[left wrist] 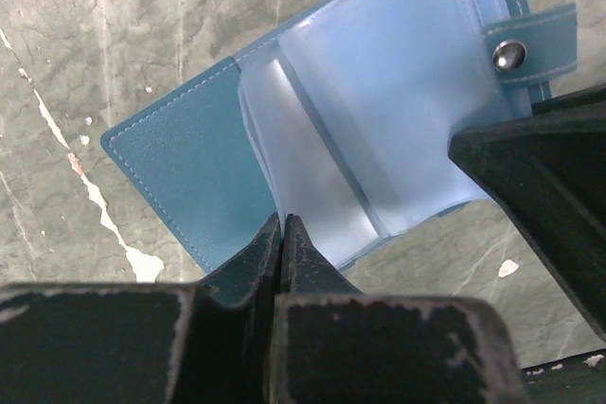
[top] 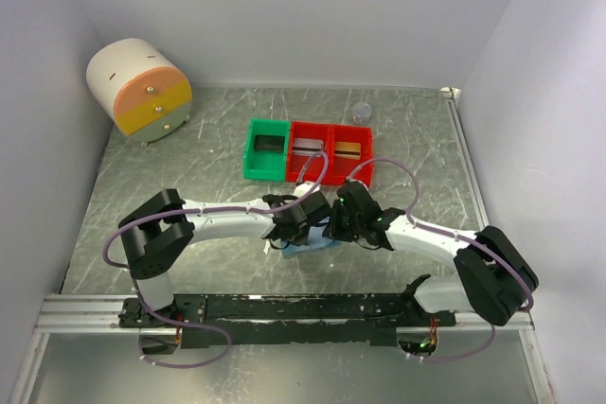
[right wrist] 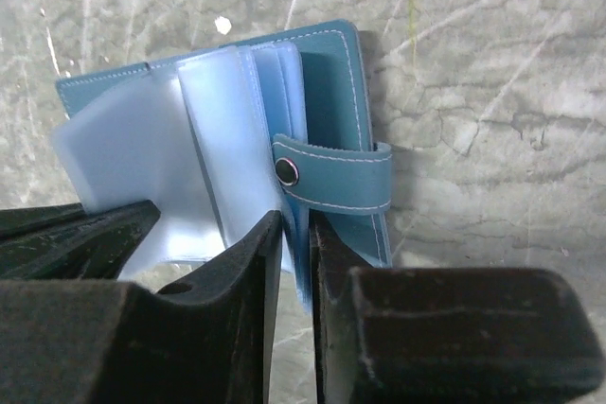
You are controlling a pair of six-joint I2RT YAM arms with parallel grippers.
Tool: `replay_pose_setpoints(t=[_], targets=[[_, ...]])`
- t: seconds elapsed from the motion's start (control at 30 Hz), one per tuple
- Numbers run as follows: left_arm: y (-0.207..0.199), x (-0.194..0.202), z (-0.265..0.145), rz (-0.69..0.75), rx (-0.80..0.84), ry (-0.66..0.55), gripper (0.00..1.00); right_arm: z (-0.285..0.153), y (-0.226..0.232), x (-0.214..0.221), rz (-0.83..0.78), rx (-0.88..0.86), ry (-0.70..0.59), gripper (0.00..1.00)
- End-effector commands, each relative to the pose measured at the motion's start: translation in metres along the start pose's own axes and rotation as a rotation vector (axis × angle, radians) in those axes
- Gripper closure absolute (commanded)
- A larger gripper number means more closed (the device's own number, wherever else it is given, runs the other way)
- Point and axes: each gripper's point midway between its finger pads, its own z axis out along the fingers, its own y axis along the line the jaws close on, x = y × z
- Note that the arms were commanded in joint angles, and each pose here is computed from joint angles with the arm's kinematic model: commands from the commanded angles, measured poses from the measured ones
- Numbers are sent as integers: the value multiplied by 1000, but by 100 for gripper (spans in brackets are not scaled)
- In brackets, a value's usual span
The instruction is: Take the credit cards out of the card holder
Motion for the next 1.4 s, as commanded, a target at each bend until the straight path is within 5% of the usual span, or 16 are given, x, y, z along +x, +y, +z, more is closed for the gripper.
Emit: replay_pose_setpoints(t=[0.0,0.27,0.43,0.73,1.1,1.37], targets=[[2,6,-6,41,18,20,93,3,7,-16,29,-19,-50,81],[3,7,-10,72,45,11,93,8,8,-34,6,-64,-67,81],[6,7,-8,70,19,13,93,11,27,-18,-107,-209,-4,93],[-1,2,-5,37,40,-11,93,-1,53,9,-216,-394,55,95],[-1,5,-1,18,49,-5,93,-19,100,13,30,-689,81,94],[5,6,-6,2,43,-15,93,-10,99,18,229,-718,135,94]])
